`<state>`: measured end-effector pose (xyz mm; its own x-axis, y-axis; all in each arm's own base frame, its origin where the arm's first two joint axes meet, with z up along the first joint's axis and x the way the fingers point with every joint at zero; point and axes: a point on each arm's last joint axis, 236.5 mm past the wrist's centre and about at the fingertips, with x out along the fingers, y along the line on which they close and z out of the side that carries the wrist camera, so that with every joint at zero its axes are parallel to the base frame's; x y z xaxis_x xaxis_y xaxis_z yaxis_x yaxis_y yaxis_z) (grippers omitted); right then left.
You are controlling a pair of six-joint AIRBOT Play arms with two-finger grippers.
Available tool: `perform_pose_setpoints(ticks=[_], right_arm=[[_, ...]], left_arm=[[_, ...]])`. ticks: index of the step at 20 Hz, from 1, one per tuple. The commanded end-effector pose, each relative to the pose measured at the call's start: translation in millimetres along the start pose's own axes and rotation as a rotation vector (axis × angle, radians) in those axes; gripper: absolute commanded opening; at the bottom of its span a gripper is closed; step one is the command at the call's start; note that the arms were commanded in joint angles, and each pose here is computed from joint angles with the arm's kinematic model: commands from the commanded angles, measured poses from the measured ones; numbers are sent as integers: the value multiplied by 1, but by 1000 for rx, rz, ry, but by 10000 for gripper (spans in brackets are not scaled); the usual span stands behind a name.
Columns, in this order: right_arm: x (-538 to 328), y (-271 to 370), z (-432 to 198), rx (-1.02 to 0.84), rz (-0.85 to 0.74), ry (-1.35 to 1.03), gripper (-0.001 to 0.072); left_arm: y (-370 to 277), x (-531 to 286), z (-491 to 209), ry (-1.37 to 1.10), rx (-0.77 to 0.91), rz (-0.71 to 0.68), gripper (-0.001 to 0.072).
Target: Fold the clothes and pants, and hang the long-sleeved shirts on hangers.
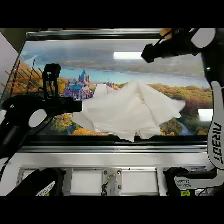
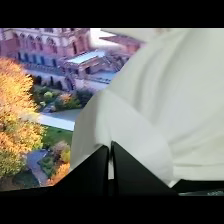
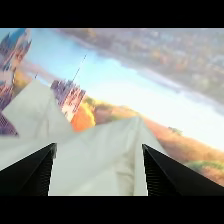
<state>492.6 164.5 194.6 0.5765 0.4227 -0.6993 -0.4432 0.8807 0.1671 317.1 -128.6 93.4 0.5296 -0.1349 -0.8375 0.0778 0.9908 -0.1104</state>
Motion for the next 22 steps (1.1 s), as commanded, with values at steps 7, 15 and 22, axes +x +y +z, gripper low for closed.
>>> perform_pose_setpoints(ticks=[7, 15, 22], right_arm=[[35, 60, -223, 127, 122, 538, 586], [58, 96, -329, -257, 162, 589, 586], [77, 87, -306, -445, 65, 474, 585]], left_arm=[[71, 74, -55, 210, -198, 20, 12], [52, 84, -63, 200, -156, -17, 12], [44, 85, -61, 188, -134, -31, 12]])
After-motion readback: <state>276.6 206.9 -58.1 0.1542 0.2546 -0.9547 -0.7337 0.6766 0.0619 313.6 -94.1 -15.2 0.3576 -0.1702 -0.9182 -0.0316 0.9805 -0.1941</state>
